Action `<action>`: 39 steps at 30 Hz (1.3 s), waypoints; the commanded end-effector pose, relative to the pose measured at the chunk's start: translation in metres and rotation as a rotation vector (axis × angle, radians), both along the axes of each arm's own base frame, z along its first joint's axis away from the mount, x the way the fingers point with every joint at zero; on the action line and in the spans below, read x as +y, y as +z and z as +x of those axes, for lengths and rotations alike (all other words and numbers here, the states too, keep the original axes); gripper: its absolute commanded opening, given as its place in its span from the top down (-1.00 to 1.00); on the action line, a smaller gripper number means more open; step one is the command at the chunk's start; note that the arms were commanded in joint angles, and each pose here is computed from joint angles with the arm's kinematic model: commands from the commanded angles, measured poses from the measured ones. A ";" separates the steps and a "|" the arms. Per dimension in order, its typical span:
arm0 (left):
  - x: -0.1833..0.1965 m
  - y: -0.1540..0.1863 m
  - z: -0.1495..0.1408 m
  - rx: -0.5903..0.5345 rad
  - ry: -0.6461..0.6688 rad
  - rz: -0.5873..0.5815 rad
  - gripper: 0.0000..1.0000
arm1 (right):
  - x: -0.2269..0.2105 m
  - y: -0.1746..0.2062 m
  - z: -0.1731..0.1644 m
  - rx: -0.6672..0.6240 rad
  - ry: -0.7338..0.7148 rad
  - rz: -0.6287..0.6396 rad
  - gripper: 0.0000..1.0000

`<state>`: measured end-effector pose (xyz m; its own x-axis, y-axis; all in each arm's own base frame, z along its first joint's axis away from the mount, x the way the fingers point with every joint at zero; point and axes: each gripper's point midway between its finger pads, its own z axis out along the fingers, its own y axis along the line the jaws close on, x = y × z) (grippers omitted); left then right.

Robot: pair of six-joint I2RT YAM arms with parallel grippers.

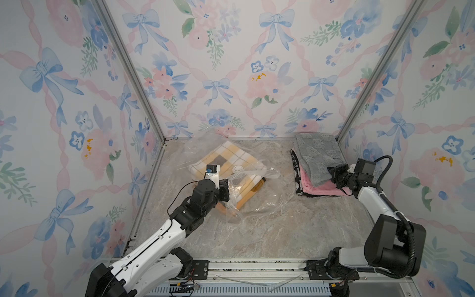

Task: Take the blanket out of the vacuum bag
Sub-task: Place the blanket at the corner of the board.

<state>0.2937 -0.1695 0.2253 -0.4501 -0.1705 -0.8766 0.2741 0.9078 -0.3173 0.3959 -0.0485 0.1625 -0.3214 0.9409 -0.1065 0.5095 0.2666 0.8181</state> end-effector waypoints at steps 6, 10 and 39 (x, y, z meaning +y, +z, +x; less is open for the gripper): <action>0.005 -0.005 0.001 0.007 0.025 0.004 1.00 | 0.002 0.028 -0.011 -0.047 0.001 -0.007 0.57; 0.005 -0.007 0.001 0.009 0.025 0.005 1.00 | 0.003 0.023 -0.023 -0.016 0.008 -0.046 0.57; -0.009 -0.002 0.005 0.031 -0.028 -0.012 1.00 | -0.039 -0.028 -0.124 0.088 -0.061 0.000 -0.83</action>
